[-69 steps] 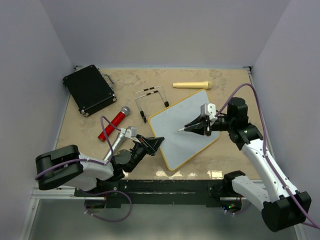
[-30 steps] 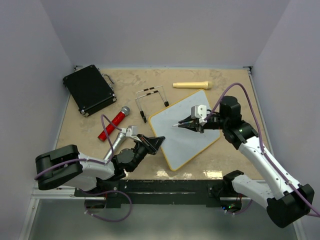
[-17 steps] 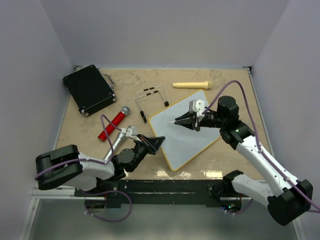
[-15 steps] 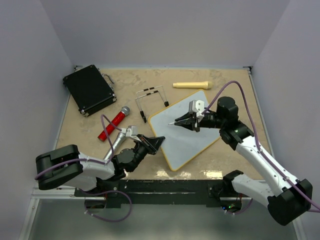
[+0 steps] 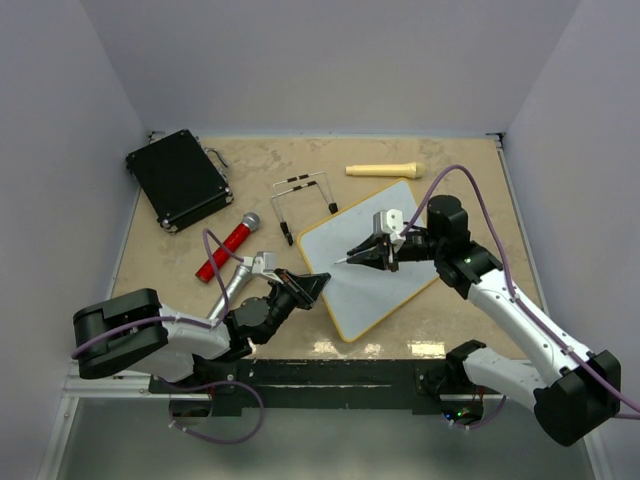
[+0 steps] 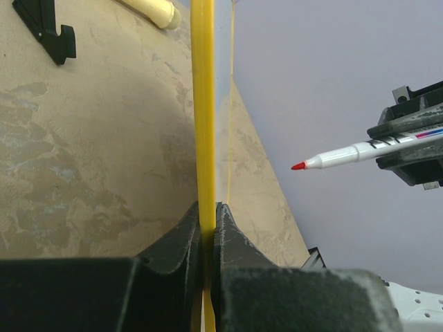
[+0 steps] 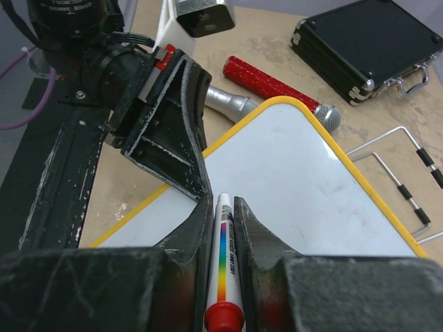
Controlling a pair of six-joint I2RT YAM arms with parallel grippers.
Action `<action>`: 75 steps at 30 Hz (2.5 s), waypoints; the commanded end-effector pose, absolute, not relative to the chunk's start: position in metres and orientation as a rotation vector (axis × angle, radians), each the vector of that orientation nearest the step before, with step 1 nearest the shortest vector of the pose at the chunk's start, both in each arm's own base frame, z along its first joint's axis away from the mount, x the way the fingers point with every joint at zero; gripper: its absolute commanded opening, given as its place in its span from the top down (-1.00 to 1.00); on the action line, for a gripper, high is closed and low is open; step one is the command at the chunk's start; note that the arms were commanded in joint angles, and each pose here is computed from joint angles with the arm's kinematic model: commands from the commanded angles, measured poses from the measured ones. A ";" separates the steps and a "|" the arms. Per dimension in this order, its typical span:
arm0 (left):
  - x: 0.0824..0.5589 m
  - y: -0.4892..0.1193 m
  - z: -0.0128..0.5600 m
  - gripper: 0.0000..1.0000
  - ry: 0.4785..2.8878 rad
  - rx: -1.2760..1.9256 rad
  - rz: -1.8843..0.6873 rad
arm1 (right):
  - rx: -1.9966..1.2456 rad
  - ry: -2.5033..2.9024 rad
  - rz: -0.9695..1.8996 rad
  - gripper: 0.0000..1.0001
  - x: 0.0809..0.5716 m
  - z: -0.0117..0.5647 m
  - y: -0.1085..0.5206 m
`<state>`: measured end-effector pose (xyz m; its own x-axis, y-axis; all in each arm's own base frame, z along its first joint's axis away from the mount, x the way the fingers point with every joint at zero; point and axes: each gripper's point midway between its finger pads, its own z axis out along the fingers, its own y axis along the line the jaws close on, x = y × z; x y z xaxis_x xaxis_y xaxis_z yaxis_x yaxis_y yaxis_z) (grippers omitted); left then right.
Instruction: Write a sentence on the whiteboard
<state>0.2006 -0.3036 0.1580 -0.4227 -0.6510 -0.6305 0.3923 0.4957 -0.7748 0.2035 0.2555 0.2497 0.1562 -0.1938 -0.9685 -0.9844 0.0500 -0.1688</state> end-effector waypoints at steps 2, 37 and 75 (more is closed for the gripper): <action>0.200 -0.308 0.181 1.00 1.567 -0.217 -1.210 | -1.398 1.186 0.965 1.00 0.197 0.263 0.258; 0.199 -0.311 0.190 1.00 1.539 -0.250 -1.266 | -1.338 1.294 0.822 1.00 0.230 0.267 0.290; 0.197 -0.312 0.193 1.00 1.519 -0.189 -1.263 | -1.310 1.380 0.804 1.00 0.245 0.249 0.291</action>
